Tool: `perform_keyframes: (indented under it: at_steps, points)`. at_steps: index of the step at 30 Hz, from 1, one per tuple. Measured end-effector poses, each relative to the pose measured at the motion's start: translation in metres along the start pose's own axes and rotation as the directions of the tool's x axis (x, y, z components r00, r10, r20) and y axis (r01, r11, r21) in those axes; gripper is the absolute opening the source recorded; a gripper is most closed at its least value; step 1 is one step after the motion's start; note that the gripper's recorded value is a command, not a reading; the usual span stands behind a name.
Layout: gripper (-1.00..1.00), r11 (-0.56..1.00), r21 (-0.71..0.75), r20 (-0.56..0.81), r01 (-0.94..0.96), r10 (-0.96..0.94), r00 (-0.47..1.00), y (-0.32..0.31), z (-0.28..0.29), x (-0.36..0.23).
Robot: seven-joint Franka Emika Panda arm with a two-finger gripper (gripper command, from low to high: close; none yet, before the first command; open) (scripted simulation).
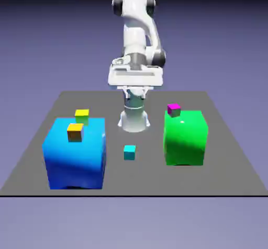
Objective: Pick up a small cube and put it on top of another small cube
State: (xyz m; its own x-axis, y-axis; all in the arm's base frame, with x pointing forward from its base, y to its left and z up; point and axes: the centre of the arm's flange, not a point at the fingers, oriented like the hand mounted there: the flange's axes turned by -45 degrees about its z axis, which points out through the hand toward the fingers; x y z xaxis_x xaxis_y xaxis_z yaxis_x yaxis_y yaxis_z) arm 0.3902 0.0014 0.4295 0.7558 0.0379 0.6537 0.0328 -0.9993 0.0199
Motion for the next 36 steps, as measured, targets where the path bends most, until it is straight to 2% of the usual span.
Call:
perform_keyframes:
  at_steps: [5, 11, 22, 23, 36]
  points:
    - [0.00, 0.998, -0.013, 0.342, -0.062, 0.062, 0.938, 0.009, 0.075, -0.089]
    - [0.00, 0.991, -0.070, 0.691, -0.114, 0.131, 0.711, 0.015, 0.121, -0.213]
    - [0.00, 0.991, -0.074, 0.705, -0.116, 0.134, 0.697, 0.014, 0.171, -0.266]
    - [-1.00, 0.991, -0.074, 0.705, -0.116, 0.134, 0.697, 0.014, 0.172, -0.268]
    - [-1.00, 0.991, -0.074, 0.705, -0.116, 0.134, 0.697, 0.015, 0.122, -0.219]
